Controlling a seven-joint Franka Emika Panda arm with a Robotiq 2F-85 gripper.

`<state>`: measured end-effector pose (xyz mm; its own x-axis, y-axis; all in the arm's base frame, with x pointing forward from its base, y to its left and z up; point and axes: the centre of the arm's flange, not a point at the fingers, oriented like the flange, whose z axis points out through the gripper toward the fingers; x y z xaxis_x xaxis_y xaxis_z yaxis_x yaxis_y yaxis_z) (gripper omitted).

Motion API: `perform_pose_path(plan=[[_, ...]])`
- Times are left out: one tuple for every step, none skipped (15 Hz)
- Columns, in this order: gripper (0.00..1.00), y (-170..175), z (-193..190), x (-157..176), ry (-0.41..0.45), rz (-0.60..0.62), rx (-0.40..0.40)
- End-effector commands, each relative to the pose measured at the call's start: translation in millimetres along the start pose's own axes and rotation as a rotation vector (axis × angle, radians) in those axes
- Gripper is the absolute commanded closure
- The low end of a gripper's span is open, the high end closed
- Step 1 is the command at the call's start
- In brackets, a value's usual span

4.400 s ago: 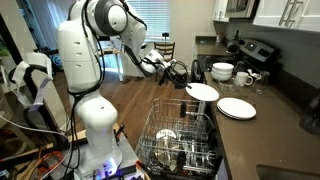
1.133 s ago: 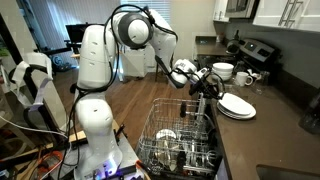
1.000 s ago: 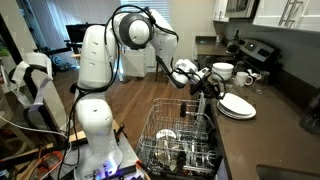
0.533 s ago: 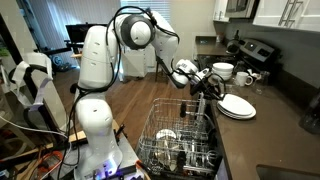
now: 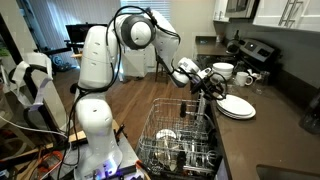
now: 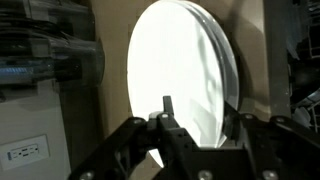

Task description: Take the plate from the dishwasher and stack it on the plates on the counter

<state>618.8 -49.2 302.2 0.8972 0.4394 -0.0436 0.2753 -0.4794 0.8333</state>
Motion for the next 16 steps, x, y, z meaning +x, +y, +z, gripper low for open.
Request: perform_pose_path(plan=[[0.59, 5, 12, 0, -0.019, -0.017, 0.057], [0.55, 3, 12, -1, -0.023, -0.016, 0.071], [0.54, 1, 13, -1, -0.026, -0.018, 0.083], [0.44, 2, 13, -1, -0.026, -0.017, 0.091], [0.39, 2, 14, -1, -0.023, -0.016, 0.101], [0.34, 1, 14, -1, -0.023, -0.011, 0.114], [0.31, 0, 15, -2, -0.02, -0.01, 0.126], [0.26, -2, 14, -2, -0.015, -0.011, 0.138], [0.27, -3, 12, -2, -0.01, -0.013, 0.149], [0.27, -4, 10, -1, -0.004, -0.016, 0.158], [0.26, -2, 8, 0, 0.0, -0.019, 0.164], [0.26, -1, 6, 1, 0.003, -0.025, 0.17], [0.28, -1, 5, 1, 0.003, -0.029, 0.176], [0.31, -1, 4, 1, 0.001, -0.034, 0.178], [0.29, 1, 6, 1, -0.009, -0.037, 0.173], [0.3, 1, 7, 0, -0.012, -0.039, 0.176]])
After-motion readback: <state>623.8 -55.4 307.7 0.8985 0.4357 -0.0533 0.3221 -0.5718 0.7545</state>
